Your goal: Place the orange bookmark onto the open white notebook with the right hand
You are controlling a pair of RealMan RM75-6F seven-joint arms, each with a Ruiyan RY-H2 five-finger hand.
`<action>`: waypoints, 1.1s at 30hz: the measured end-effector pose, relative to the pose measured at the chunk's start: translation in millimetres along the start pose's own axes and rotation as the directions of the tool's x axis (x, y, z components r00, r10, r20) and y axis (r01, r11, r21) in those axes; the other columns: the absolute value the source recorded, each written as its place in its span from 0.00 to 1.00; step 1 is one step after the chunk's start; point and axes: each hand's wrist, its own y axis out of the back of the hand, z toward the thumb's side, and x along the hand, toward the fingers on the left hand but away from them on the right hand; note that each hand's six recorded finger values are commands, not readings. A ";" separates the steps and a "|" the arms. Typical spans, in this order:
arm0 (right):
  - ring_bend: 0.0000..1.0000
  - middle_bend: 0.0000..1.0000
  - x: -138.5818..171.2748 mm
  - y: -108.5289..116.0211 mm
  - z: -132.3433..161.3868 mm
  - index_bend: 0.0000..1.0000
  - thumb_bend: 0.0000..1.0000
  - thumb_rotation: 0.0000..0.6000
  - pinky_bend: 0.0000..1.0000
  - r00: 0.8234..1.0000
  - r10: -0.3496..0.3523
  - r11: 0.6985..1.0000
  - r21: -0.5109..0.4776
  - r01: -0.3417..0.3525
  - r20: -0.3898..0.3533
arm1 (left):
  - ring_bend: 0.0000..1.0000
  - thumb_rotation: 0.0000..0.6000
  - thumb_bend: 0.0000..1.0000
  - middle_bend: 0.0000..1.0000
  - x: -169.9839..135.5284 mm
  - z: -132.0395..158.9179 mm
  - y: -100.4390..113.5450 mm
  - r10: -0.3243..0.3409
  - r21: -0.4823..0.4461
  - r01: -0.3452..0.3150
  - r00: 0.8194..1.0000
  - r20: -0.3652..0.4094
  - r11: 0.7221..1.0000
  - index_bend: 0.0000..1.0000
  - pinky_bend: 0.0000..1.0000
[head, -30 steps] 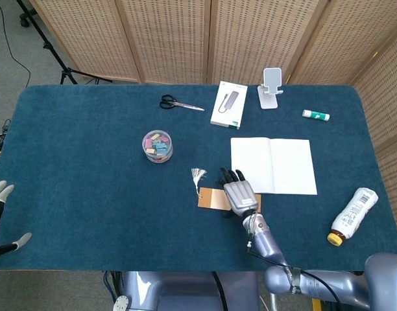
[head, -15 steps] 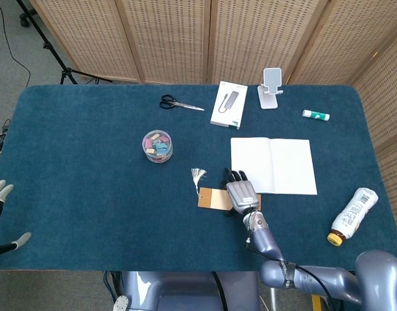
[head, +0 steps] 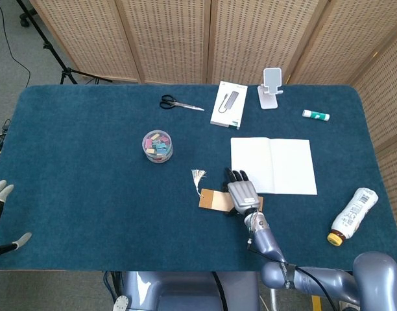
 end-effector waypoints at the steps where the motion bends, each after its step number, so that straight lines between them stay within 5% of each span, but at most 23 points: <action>1: 0.00 0.00 0.8 -0.4 0.2 0.42 0.10 1.00 0.00 1.000 0.000 1.000 0.001 0.000 -0.002 | 0.00 1.00 0.00 0.00 0.1 0.0 -0.2 -0.001 0.001 0.001 1.000 0.000 1.000 0.00 0.00; 11: 0.00 0.00 22.7 -0.8 20.6 0.42 0.14 1.00 0.00 0.995 0.005 1.000 0.002 -0.005 -0.098 | 0.00 1.00 0.00 0.00 -0.6 0.8 -0.5 -0.003 0.001 0.003 1.000 0.002 1.000 0.00 0.00; 20: 0.00 0.00 27.8 36.2 29.2 0.42 0.16 1.00 0.00 0.989 -0.089 0.995 -0.050 0.084 -0.116 | 0.00 1.00 0.00 0.00 0.0 1.1 -2.1 -0.011 0.001 0.011 1.000 0.003 1.000 0.00 0.00; 28: 0.00 0.00 5.3 82.4 7.7 0.45 0.21 1.00 0.00 0.976 -0.214 0.963 -0.159 0.217 0.033 | 0.00 1.00 0.00 0.00 -0.1 2.0 -2.9 -0.018 -0.005 0.018 1.000 0.008 1.000 0.00 0.00; 33: 0.00 0.00 -18.1 109.4 -23.9 0.45 0.21 1.00 0.00 0.943 -0.271 0.933 -0.186 0.307 0.195 | 0.00 1.00 0.00 0.00 0.4 0.5 -2.5 -0.020 -0.011 0.020 1.000 0.005 1.000 0.00 0.00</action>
